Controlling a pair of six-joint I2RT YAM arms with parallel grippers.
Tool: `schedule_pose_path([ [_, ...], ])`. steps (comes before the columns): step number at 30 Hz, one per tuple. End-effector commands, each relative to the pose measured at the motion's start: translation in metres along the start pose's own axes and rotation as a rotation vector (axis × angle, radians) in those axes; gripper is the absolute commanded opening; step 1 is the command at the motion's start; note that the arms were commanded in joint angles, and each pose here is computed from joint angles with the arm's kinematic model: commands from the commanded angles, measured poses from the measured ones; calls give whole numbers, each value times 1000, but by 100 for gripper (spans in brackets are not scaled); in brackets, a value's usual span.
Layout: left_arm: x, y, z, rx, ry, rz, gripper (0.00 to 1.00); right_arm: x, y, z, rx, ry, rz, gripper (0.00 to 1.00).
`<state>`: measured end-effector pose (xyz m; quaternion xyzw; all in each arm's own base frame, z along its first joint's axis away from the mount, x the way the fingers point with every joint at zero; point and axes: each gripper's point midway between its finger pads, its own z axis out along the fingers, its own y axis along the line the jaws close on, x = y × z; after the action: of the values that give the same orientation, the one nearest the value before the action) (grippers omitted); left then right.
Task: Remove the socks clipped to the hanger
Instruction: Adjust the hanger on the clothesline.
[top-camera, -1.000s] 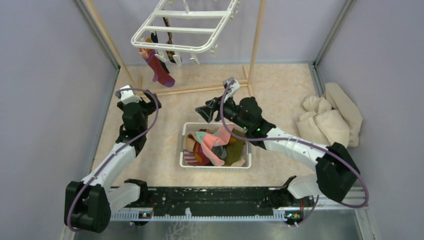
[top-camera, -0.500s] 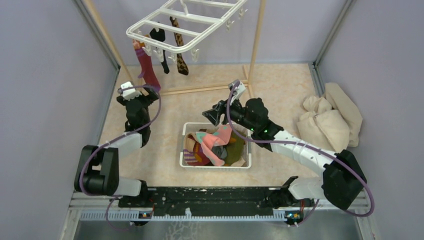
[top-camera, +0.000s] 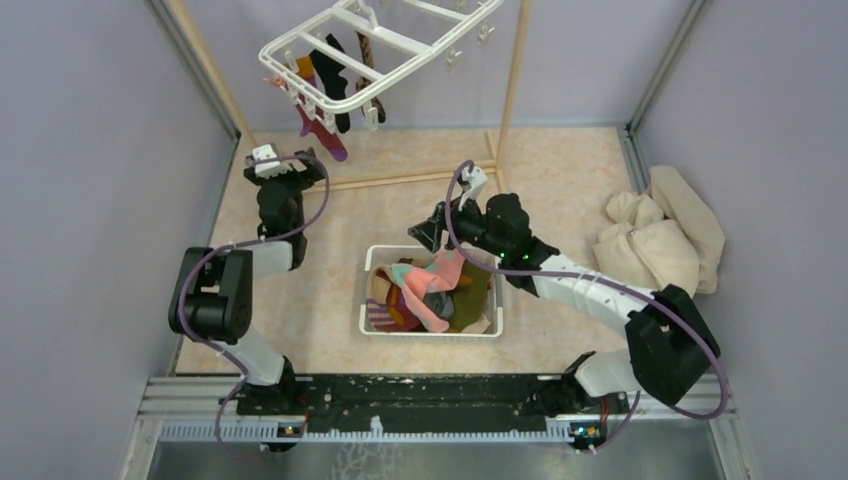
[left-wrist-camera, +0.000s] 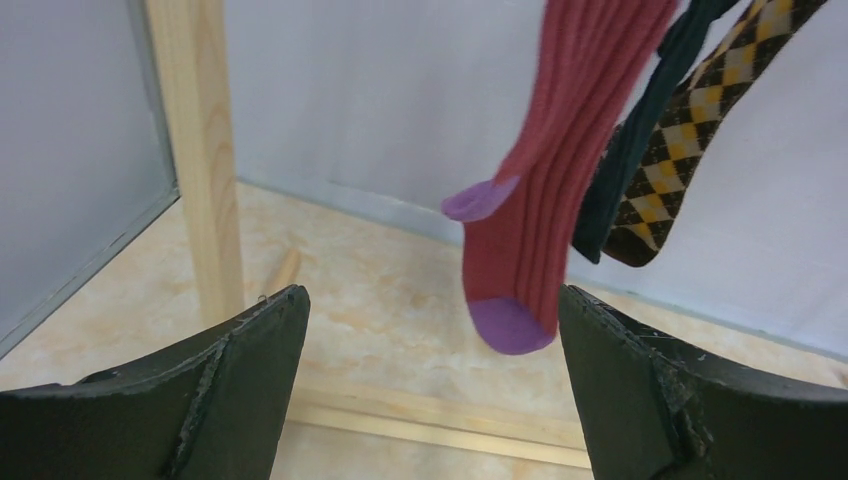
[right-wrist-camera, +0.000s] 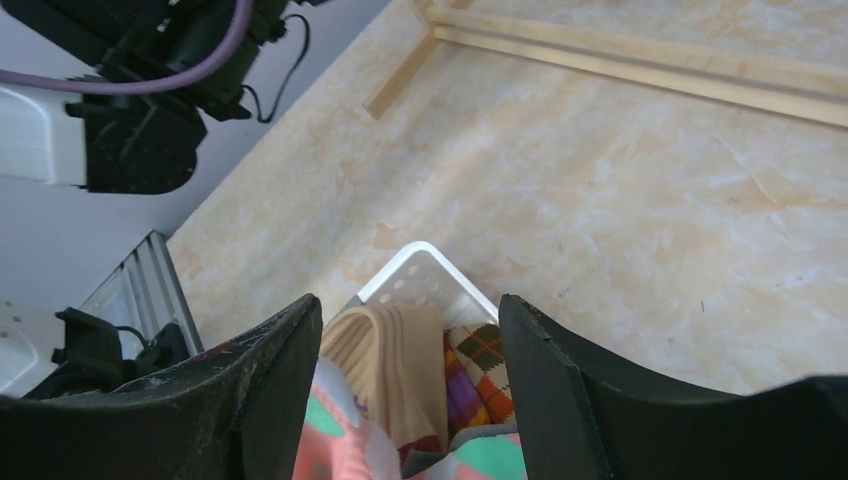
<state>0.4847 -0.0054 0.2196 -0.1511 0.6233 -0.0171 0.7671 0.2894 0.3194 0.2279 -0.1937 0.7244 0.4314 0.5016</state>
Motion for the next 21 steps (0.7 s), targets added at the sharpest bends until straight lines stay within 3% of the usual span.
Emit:
schedule_pose_path([
  [1,-30,-25,6,100,-86,-26,99,-38,0,9,-22,-106,-13,66],
  [7,-55,-27,-14,109,-105,-34,98,-87,12,-2,-60,-197,-59,62],
  [11,-69,-23,-38,105,-94,-73,97,-146,50,-31,-122,-317,-145,58],
  [16,-75,-25,-61,100,-18,-114,96,-201,121,-69,-345,-442,-216,56],
  [21,-77,-22,-87,95,49,-181,95,-224,158,-57,-370,-466,-308,62],
])
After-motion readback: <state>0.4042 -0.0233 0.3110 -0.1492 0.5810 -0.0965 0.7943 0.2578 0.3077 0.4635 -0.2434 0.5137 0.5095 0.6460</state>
